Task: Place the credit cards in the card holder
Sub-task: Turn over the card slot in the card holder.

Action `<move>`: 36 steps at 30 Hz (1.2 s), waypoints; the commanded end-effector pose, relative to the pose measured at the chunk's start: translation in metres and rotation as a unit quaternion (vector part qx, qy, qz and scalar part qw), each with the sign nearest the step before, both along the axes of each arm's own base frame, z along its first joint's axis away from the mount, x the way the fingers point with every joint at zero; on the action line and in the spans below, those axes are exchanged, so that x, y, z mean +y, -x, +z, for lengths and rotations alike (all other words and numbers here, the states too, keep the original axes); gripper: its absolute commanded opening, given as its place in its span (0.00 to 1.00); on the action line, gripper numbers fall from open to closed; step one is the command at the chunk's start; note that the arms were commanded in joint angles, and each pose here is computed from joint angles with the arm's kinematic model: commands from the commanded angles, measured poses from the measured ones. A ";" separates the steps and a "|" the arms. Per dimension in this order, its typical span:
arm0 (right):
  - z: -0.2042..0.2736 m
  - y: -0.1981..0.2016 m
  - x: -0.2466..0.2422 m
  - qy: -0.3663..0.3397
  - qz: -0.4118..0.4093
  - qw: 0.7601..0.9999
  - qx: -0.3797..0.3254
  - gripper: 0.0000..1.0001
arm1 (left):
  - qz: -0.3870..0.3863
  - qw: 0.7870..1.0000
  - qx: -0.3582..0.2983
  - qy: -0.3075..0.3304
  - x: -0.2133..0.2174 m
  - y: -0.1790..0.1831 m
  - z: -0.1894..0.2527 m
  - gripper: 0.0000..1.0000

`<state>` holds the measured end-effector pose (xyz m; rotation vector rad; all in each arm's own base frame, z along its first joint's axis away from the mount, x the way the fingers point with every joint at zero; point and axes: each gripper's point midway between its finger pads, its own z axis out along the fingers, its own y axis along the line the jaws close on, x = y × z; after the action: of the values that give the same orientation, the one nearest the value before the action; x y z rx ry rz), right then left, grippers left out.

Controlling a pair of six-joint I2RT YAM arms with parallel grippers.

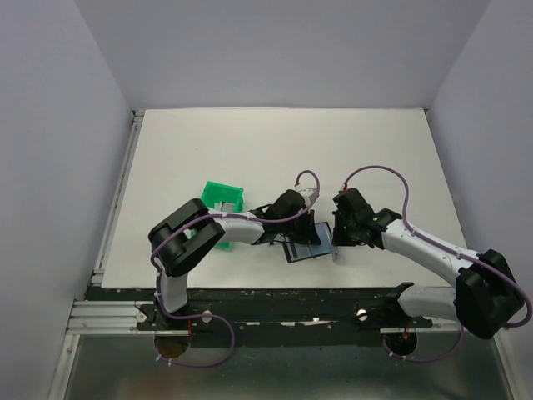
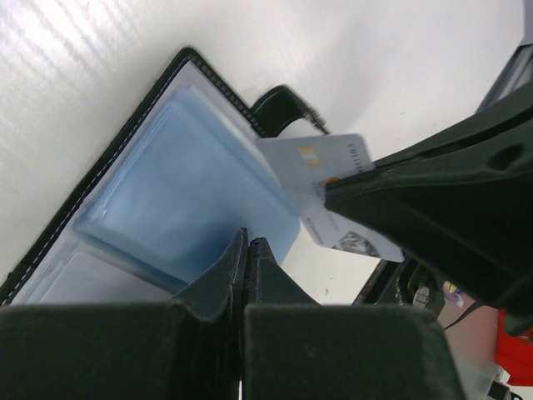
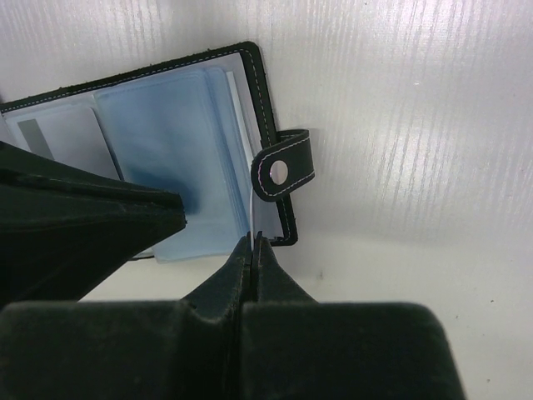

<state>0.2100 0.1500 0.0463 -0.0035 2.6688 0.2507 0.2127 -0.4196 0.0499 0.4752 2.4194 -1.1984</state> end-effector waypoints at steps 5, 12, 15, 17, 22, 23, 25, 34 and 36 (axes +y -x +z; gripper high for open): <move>-0.005 0.003 0.000 -0.012 -0.002 1.000 0.006 0.01 | 0.019 0.996 0.017 -0.082 0.024 0.007 -0.037 0.00; -0.006 0.004 -0.003 -0.009 -0.006 1.000 0.008 0.01 | 0.038 0.993 0.016 -0.110 0.048 0.013 -0.042 0.00; -0.006 0.005 -0.004 -0.008 -0.005 1.000 0.007 0.01 | 0.047 0.992 0.012 -0.116 0.056 0.014 -0.039 0.00; -0.007 0.005 -0.004 -0.007 -0.005 1.000 0.008 0.00 | 0.050 0.992 0.007 -0.119 0.061 0.016 -0.037 0.00; -0.007 0.005 -0.005 -0.007 -0.006 1.000 0.009 0.01 | 0.054 0.992 -0.002 -0.118 0.067 0.016 -0.030 0.00; -0.007 0.005 -0.005 -0.006 -0.005 1.000 0.009 0.01 | 0.054 0.991 -0.003 -0.118 0.068 0.016 -0.030 0.00; -0.007 0.005 -0.006 -0.006 -0.005 1.000 0.009 0.01 | 0.054 0.992 -0.005 -0.118 0.068 0.017 -0.028 0.00; 0.025 0.004 0.006 -0.057 0.027 0.997 -0.039 0.01 | 0.050 0.992 0.005 -0.117 0.068 0.020 -0.037 0.00; 0.033 0.004 0.008 -0.066 0.037 0.996 -0.050 0.01 | 0.051 0.992 0.005 -0.116 0.068 0.020 -0.037 0.00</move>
<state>0.2087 0.1531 0.0665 -0.0096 2.5922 0.3637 0.1999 -0.3685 0.0341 0.3990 2.5076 -0.9763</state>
